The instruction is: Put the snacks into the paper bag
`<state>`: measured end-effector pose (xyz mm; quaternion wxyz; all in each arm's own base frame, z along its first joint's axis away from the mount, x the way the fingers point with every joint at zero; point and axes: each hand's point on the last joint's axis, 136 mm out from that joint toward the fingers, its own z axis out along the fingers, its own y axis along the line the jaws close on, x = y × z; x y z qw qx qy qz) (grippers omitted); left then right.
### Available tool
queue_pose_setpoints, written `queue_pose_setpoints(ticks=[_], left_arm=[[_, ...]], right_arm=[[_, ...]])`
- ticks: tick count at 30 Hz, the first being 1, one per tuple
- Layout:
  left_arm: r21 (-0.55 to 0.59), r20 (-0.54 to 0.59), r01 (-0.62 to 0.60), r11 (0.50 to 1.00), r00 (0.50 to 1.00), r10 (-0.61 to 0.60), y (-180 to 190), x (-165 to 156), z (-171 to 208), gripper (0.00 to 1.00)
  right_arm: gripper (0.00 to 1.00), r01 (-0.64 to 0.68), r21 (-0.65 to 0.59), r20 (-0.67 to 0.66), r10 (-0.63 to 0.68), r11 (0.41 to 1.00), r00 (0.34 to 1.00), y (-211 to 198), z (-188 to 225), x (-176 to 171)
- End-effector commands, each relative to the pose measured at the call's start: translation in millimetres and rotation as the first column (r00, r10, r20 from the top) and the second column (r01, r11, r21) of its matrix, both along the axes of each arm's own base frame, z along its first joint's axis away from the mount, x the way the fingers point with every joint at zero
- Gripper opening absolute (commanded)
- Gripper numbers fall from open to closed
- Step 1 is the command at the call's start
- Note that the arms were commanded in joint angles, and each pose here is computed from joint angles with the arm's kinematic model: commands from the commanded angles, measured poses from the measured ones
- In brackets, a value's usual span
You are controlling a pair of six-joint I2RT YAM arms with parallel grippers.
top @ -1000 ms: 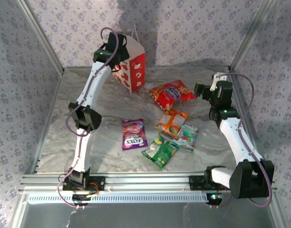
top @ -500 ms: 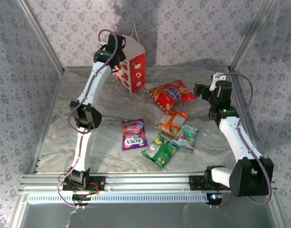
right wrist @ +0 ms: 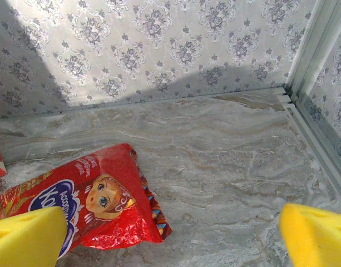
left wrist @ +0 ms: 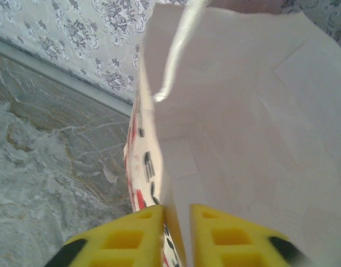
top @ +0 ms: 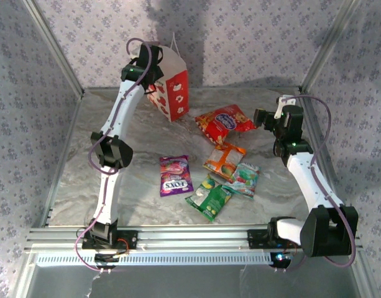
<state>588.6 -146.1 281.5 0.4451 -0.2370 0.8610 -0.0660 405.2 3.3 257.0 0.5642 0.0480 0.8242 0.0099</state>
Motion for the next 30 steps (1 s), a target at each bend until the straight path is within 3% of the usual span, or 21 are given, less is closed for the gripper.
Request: queue_pose_setpoints(ticks=[1,10,18,30], left_arm=[[-0.001,-0.002,-0.004,1.0,1.0,0.004,12,-9,16,0.13],[-0.002,-0.049,0.027,1.0,0.998,-0.027,24,-23,21,0.06],[0.038,-0.082,0.129,0.991,0.989,-0.126,22,-38,32,0.0],[-0.022,-0.21,0.274,0.961,0.939,-0.273,9,-79,21,0.0]], right_arm=[[1.0,0.0,-0.002,0.031,0.0,1.0,1.0,1,12,2],[1.0,0.004,0.027,0.028,-0.004,1.0,1.0,2,11,0],[1.0,0.002,0.065,0.019,-0.003,0.998,1.0,6,10,0],[0.99,-0.014,0.087,-0.011,0.015,0.996,1.0,18,6,-5]])
